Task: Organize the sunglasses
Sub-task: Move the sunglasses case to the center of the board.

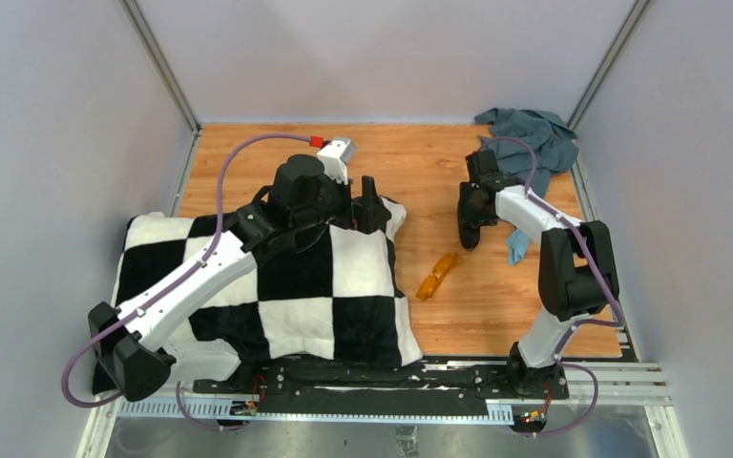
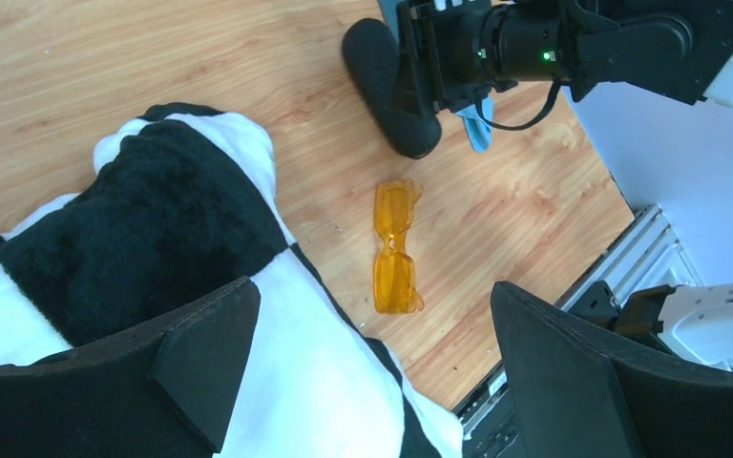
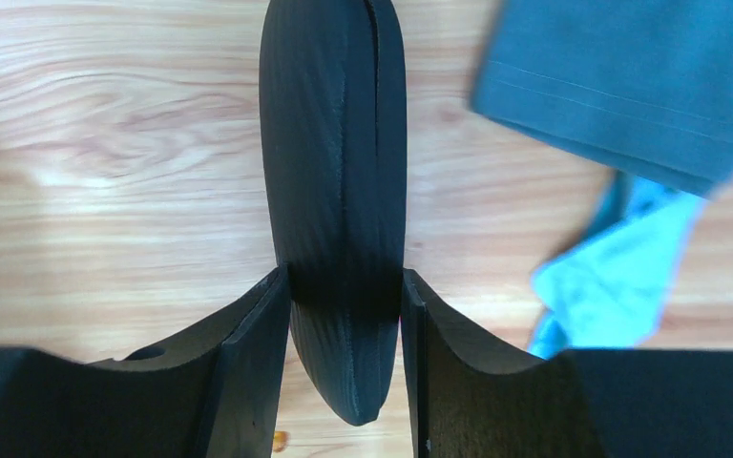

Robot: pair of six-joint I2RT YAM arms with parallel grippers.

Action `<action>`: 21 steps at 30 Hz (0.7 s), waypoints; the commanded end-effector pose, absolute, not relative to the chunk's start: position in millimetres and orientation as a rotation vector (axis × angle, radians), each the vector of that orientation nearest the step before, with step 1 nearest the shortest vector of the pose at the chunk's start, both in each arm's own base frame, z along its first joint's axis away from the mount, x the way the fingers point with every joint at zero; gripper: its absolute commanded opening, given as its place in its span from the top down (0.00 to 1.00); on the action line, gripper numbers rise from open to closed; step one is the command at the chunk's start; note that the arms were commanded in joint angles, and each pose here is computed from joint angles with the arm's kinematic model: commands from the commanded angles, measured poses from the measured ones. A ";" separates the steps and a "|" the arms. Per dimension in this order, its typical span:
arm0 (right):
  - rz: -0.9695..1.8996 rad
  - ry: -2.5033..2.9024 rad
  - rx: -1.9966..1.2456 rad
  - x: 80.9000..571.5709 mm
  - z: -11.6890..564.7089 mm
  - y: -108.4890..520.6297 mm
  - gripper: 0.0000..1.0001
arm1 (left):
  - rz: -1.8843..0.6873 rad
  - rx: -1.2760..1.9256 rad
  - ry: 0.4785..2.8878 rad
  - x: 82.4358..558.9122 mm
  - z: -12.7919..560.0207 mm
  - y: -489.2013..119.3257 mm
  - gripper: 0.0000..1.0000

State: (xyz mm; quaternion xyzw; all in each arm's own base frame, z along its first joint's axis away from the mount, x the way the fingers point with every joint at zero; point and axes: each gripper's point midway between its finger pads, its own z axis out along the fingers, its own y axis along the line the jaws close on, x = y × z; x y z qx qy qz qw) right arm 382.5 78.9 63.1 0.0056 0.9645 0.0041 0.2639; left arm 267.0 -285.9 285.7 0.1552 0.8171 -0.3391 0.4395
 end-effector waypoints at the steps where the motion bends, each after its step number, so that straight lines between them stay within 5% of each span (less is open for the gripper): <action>1: -0.458 2.629 0.134 349.9 54.5 10.6 0.58 | -0.884 0.401 2.049 267.3 276.9 -296.4 0.00; 8: -0.563 2.593 0.066 346.6 55.7 22.1 0.57 | -0.851 0.399 2.088 271.1 264.0 -296.2 0.00; 15: -0.527 2.600 -0.013 344.5 49.5 59.5 0.39 | -0.843 0.399 2.111 270.7 258.9 -296.0 0.00; 21: -0.397 2.623 -0.017 345.1 47.5 78.8 0.36 | -0.847 0.404 2.115 268.6 256.6 -295.4 0.00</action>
